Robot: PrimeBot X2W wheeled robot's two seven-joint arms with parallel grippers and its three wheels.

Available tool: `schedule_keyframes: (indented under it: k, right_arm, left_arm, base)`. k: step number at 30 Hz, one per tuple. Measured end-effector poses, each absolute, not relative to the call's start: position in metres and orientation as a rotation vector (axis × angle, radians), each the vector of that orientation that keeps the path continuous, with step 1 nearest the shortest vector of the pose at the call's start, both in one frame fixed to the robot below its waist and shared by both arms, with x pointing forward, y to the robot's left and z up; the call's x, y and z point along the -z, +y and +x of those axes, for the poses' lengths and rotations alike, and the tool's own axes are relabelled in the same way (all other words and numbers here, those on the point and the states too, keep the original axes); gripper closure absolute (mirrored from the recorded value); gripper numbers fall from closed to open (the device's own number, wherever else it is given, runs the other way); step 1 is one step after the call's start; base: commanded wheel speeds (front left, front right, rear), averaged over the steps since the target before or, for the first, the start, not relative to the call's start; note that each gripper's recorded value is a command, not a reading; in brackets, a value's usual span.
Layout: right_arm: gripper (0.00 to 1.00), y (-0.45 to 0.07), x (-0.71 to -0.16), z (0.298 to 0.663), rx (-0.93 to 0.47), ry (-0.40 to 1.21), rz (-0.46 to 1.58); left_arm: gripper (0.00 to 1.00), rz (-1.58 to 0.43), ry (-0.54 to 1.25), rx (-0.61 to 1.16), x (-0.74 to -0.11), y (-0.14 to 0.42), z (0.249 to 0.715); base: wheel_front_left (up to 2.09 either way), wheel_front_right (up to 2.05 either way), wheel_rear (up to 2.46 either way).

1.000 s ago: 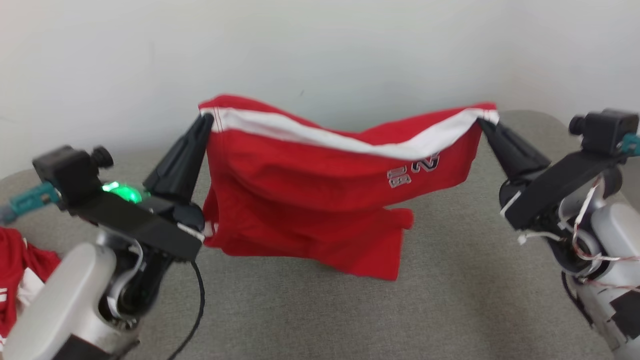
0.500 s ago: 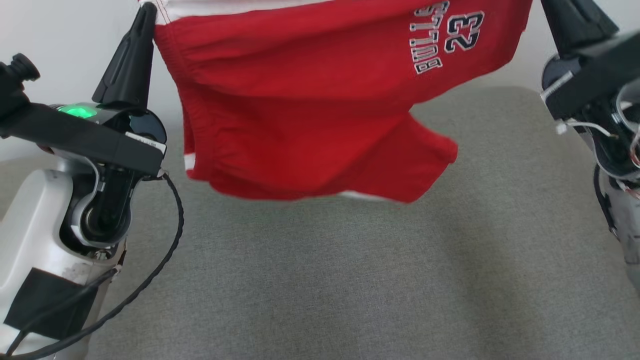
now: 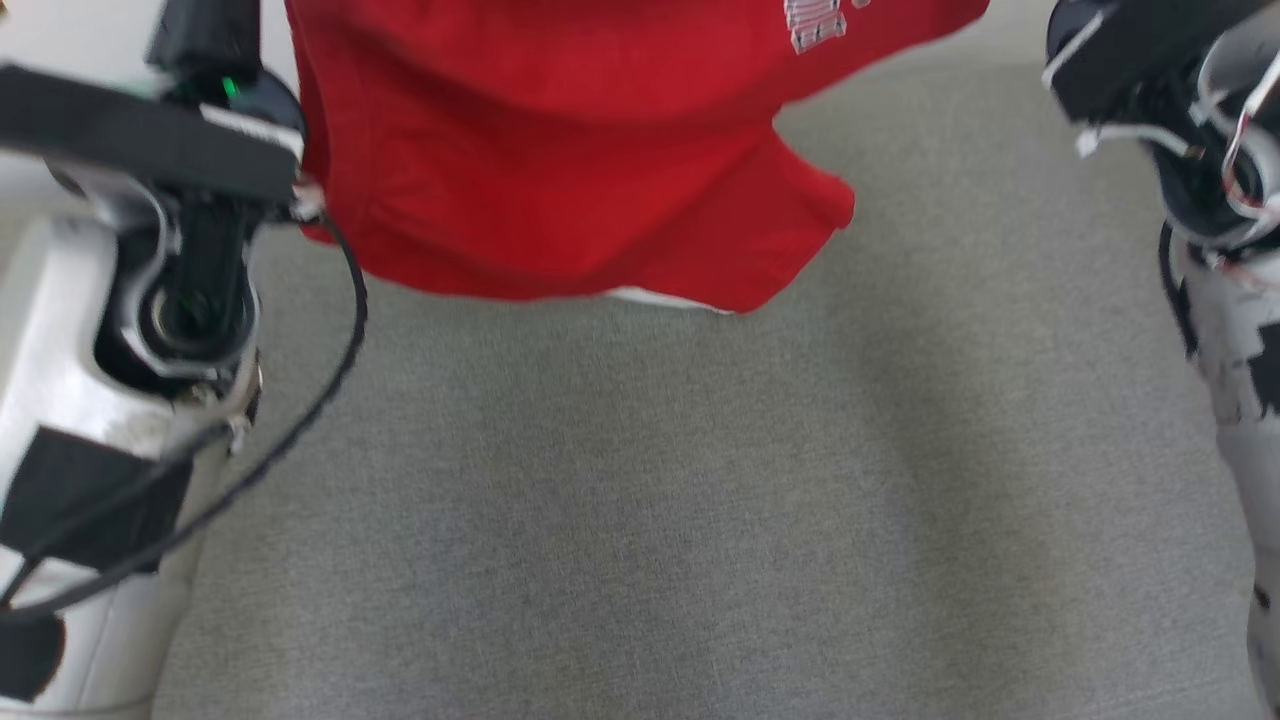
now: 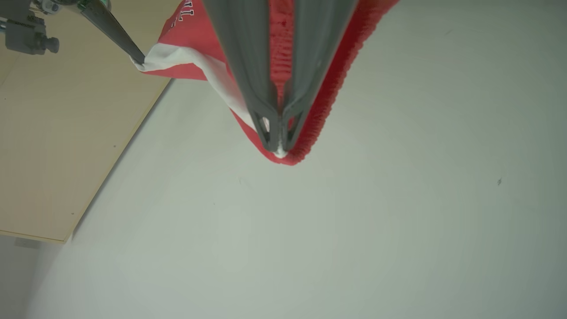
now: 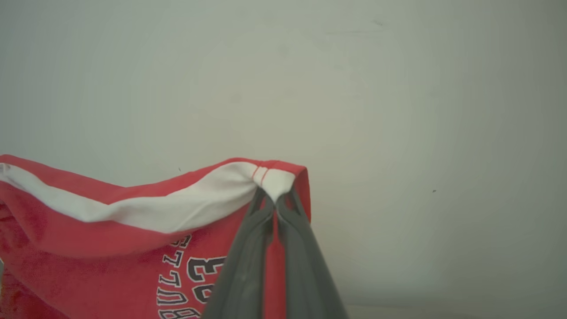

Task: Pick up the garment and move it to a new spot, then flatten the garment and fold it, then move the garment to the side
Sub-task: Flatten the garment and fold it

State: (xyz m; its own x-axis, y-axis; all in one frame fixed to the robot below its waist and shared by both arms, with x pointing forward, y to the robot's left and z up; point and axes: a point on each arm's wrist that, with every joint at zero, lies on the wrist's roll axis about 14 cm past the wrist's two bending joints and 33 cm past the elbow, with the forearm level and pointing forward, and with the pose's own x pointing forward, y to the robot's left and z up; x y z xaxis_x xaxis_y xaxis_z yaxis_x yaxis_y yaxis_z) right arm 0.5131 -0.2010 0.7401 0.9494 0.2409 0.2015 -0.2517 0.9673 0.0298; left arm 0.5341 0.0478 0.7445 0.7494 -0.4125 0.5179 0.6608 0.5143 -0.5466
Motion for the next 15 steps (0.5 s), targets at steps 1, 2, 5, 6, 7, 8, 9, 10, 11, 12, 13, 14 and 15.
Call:
schedule_keyframes:
  k: [1, 2, 5, 6, 7, 8, 9, 10, 11, 12, 13, 14, 15]
  right_arm:
    - [1.0, -0.203, -0.738, 0.521, -0.242, -0.191, 0.05]
    - [1.0, -0.205, -0.736, 0.529, -0.23, -0.189, 0.044]
    - [1.0, -0.214, -0.734, 0.556, -0.189, -0.194, 0.019]
    - [1.0, -0.214, -0.734, 0.564, -0.181, -0.204, 0.014]
    - [1.0, -0.214, -0.733, 0.574, -0.173, -0.215, 0.013]
    - [1.0, -0.214, -0.733, 0.582, -0.166, -0.23, 0.011]
    - [1.0, -0.213, -0.733, 0.591, -0.16, -0.247, 0.003]
    - [1.0, -0.214, -0.734, 0.599, -0.15, -0.271, -0.002]
    - [1.0, -0.215, -0.736, 0.606, -0.14, -0.3, -0.009]
    - [1.0, -0.216, -0.74, 0.613, -0.128, -0.333, -0.02]
    - [1.0, -0.217, -0.745, 0.618, -0.117, -0.382, -0.042]
    - [1.0, -0.216, -0.75, 0.624, -0.11, -0.42, -0.059]
    - [1.0, -0.214, -0.753, 0.629, -0.106, -0.459, -0.078]
  left_arm:
    - [1.0, -0.813, -0.349, 0.656, -0.745, 0.048, 0.541]
    - [1.0, -0.822, -0.351, 0.646, -0.744, 0.048, 0.549]
    - [1.0, -0.828, -0.353, 0.622, -0.738, 0.048, 0.573]
    - [1.0, -0.824, -0.354, 0.618, -0.736, 0.047, 0.581]
    - [1.0, -0.821, -0.354, 0.611, -0.733, 0.047, 0.59]
    - [1.0, -0.821, -0.357, 0.6, -0.73, 0.047, 0.598]
    - [1.0, -0.815, -0.36, 0.589, -0.727, 0.048, 0.607]
    - [1.0, -0.809, -0.377, 0.572, -0.726, 0.05, 0.616]
    - [1.0, -0.811, -0.396, 0.543, -0.725, 0.056, 0.625]
    - [1.0, -0.821, -0.425, 0.502, -0.726, 0.064, 0.635]
    - [1.0, -0.847, -0.457, 0.467, -0.729, 0.073, 0.643]
    - [1.0, -0.861, -0.483, 0.443, -0.73, 0.079, 0.65]
    - [1.0, -0.858, -0.506, 0.421, -0.73, 0.084, 0.657]
  base:
    - [0.0, 0.0, 0.0]
    - [0.0, 0.0, 0.0]
    - [0.0, 0.0, 0.0]
    - [0.0, 0.0, 0.0]
    - [0.0, 0.0, 0.0]
    - [0.0, 0.0, 0.0]
    - [0.0, 0.0, 0.0]
    - [0.0, 0.0, 0.0]
    - [0.0, 0.0, 0.0]
    - [0.0, 0.0, 0.0]
    - [0.0, 0.0, 0.0]
    - [0.0, 0.0, 0.0]
    - [0.0, 0.0, 0.0]
